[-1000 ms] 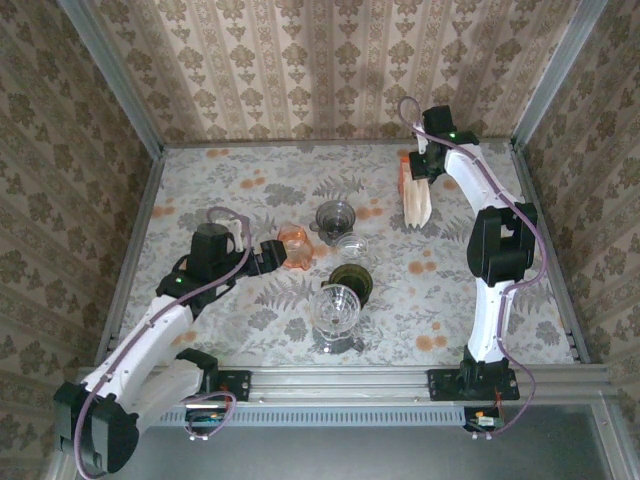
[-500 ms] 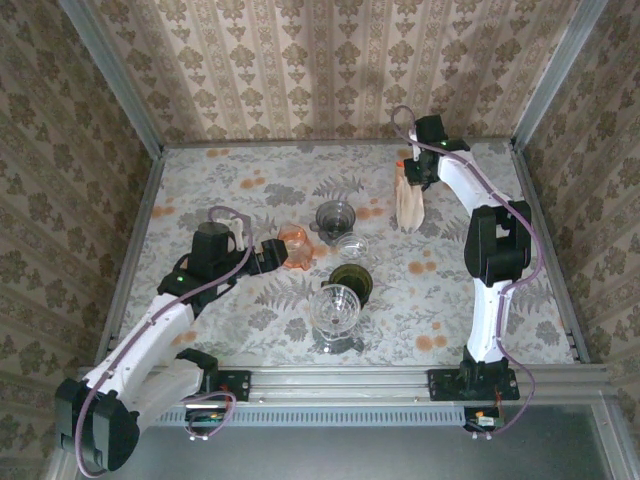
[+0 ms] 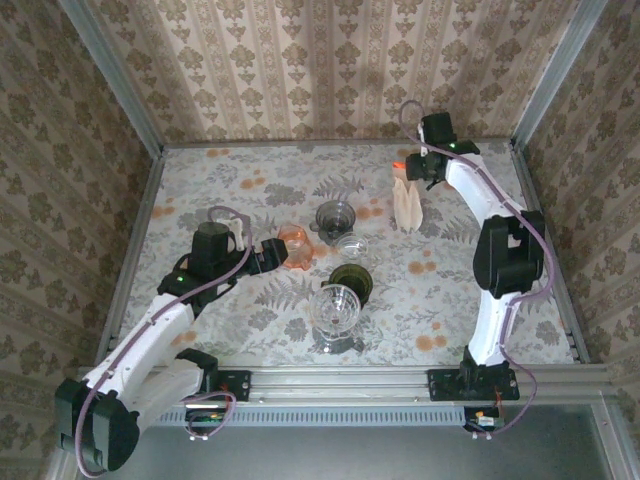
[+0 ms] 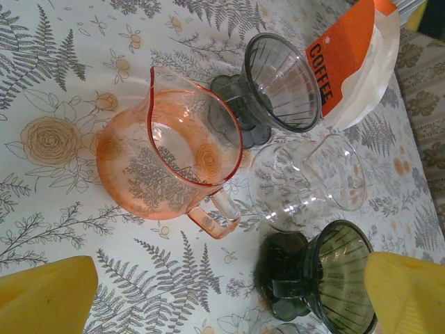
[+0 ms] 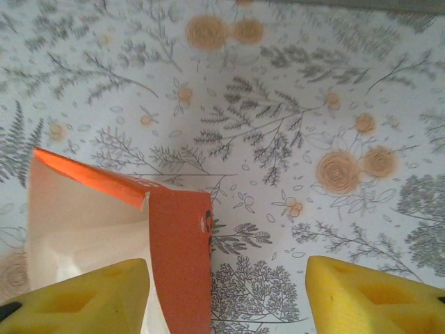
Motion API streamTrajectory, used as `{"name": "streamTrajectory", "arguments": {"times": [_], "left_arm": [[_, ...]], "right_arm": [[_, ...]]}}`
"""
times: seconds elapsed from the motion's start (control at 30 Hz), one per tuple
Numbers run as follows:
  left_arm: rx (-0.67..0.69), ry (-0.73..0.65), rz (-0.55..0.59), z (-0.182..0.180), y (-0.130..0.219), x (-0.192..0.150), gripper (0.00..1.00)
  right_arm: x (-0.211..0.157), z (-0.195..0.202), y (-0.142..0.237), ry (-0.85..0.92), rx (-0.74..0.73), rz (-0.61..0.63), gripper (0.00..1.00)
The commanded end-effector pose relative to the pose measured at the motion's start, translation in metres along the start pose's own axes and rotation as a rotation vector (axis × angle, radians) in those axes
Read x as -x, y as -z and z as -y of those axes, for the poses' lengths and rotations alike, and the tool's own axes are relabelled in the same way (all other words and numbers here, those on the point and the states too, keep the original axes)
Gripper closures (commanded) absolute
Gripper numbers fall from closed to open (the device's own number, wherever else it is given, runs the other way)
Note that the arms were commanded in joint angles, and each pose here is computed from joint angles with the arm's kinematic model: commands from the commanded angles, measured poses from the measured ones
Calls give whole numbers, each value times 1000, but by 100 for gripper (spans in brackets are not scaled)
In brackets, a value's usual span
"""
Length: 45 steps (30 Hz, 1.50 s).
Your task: Place the coffee filter in the dripper
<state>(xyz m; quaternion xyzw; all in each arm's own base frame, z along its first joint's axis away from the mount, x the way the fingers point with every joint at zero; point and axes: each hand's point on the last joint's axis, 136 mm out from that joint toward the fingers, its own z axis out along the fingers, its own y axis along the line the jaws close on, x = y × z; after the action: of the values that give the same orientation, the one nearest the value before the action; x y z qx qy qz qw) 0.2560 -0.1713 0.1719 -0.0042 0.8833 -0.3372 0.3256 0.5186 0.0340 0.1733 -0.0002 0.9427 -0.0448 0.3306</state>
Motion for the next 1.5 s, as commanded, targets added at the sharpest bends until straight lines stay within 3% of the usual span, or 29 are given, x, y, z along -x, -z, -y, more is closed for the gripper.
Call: {"name": "streamTrajectory", "arguments": {"times": [0.0,0.17,0.3,0.63,1.47], "left_arm": [[-32,6,21,8,4,6,0],[-31,7,27,7,4,6,0],[-32,10,18,7,2,4,0],[-25,1,15,6,4,3,0],[-27,10,9,6,0,4,0]], "right_arm": [[20,-1,36,-54,6,102,44],[-2,-40,46,-11,112,54,70],[-24,-65,33,36,142,-10,78],[-42,-62,0,65,61,-97,78],[-52,-52,-20,103,-19,-124,79]]}}
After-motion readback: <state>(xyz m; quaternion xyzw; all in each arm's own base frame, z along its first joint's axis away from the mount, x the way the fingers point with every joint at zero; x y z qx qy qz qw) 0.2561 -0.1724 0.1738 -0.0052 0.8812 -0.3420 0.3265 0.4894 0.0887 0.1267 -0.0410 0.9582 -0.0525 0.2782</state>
